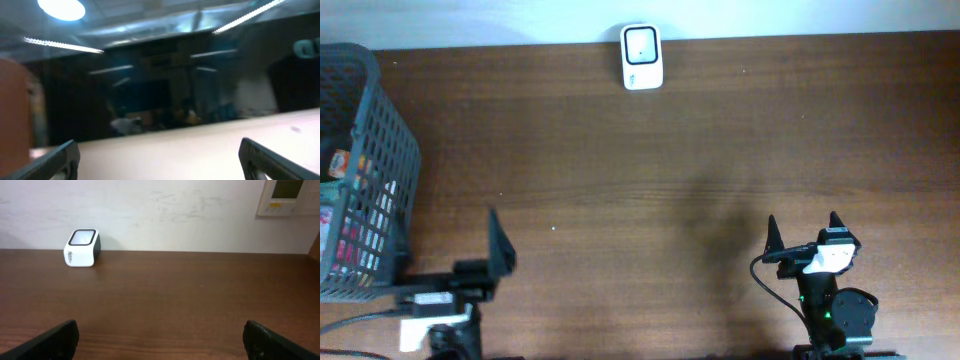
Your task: Scan the item barcode
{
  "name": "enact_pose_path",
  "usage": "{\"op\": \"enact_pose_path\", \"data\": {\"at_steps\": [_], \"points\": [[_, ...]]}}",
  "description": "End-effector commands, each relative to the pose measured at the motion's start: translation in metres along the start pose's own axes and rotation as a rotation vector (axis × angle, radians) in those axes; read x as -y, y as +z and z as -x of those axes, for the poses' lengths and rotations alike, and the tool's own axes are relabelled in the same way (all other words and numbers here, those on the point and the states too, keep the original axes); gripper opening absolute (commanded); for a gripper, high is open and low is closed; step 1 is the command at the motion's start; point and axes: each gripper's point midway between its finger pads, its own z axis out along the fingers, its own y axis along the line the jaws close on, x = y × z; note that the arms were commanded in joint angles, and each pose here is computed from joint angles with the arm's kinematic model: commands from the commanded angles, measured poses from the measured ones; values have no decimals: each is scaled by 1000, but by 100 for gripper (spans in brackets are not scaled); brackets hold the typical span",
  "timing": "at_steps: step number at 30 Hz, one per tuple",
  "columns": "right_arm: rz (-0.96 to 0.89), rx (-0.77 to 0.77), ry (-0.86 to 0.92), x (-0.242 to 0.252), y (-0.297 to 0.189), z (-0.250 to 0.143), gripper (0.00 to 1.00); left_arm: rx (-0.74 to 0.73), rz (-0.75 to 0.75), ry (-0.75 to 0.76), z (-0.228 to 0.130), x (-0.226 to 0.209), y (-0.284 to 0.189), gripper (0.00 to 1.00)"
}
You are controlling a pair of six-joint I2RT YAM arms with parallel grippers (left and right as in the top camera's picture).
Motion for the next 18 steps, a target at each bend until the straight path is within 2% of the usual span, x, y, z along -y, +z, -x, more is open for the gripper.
{"op": "enact_pose_path", "data": {"at_steps": [1,3,4,6,7,8,9,10,12,14,16,18], "points": [[-3,-7,-3,0,0,-4,99,-164,205,154,28,-47,67,99],[-3,-7,-3,0,0,-4,99,-300,264,190,25,-68,121,99],[-3,-7,-3,0,0,-4,99,-406,294,222,8,-86,149,99],[-3,-7,-3,0,0,-4,99,-644,429,257,-34,-155,186,99],[-3,-7,-3,0,0,-4,99,-749,511,212,-54,-190,185,99],[-3,-7,-3,0,0,-4,99,-945,521,113,-94,-232,172,99],[-3,-7,-3,0,0,-4,98,-1013,500,60,-112,-247,165,99],[-3,-7,-3,0,0,-4,99,-1161,539,-7,-150,-271,130,99],[-3,-7,-3,0,0,-4,99,-1352,671,-51,-185,-304,73,99],[-3,-7,-3,0,0,-4,99,-1473,675,-183,-215,-302,40,99],[-3,-7,-3,0,0,-4,99,-1544,707,-221,-239,-311,19,99],[-3,-7,-3,0,0,-4,99,-1590,814,-327,-273,-316,1,99]]}}
